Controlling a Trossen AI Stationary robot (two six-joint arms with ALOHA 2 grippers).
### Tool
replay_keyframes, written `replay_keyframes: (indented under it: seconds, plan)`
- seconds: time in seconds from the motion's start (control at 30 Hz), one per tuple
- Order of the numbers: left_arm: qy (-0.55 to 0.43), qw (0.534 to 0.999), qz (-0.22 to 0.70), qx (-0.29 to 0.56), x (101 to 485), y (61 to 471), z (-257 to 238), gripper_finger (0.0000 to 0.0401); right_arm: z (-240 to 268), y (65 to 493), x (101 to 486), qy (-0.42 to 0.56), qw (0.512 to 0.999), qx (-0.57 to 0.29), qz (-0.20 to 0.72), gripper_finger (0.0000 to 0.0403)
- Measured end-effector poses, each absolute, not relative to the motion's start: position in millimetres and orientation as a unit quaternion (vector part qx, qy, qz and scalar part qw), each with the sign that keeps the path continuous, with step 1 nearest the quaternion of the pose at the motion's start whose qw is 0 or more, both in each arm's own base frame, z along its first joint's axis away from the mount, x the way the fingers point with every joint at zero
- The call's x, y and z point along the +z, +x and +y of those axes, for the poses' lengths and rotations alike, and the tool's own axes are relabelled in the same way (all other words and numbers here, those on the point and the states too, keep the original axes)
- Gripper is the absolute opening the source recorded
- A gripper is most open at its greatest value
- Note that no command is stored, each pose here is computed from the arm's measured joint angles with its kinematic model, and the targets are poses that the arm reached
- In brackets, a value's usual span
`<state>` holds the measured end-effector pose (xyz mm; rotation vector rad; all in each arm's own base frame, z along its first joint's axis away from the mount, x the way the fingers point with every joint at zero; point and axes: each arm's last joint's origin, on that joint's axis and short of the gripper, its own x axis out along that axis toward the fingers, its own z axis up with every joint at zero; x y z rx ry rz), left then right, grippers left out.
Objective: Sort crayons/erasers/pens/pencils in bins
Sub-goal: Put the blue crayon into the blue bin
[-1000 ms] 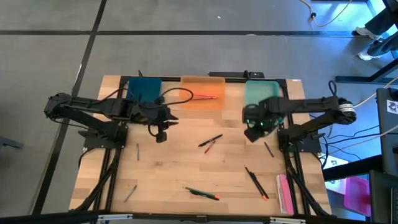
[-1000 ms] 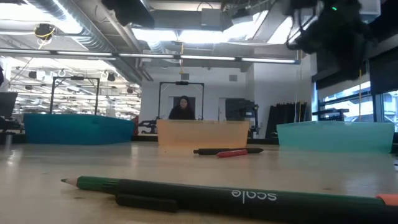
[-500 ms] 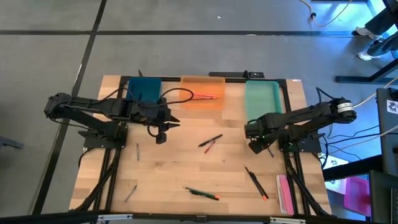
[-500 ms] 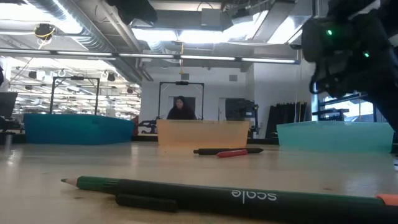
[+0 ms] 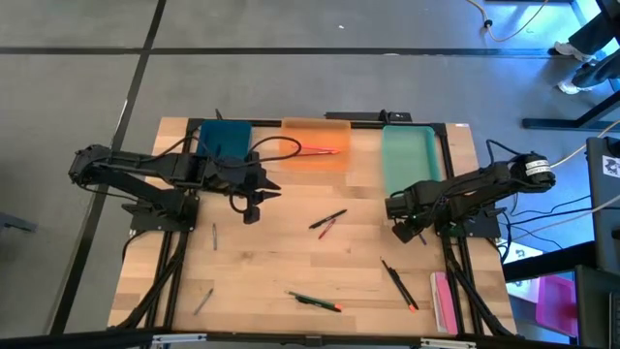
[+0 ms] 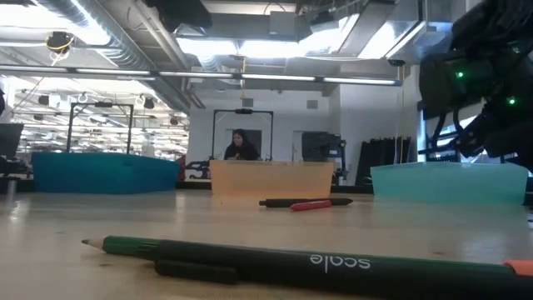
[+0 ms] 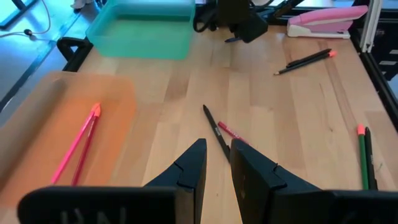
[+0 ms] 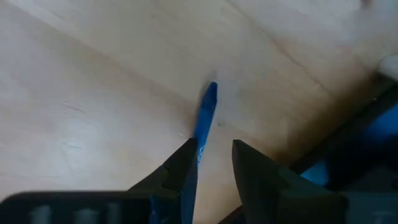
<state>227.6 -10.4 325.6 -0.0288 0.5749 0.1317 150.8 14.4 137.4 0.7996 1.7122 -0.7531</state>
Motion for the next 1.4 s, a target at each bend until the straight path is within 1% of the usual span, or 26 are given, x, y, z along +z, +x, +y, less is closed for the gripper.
replay_keyframes:
  seconds: [0.53,0.8,1.03,1.4]
  plan:
    - [-0.016,0.957,0.281,0.066,325.9,227.9,-10.4,0.0065,15.4,155.5,132.7,0.347,0.55,-0.285,0.704,0.0105]
    - [-0.015,0.957,0.281,0.066,325.9,227.9,-10.4,0.0065,16.0,164.1,131.5,0.348,0.588,-0.25,0.686,0.0105]
    - [-0.014,0.957,0.281,0.066,325.9,227.9,-10.4,0.0065,16.1,166.2,126.5,0.338,0.578,-0.251,0.699,0.0104]
    - [-0.014,0.957,0.281,0.067,325.9,227.8,-10.4,0.0065,16.1,167.2,123.5,0.334,0.573,-0.252,0.705,0.0079]
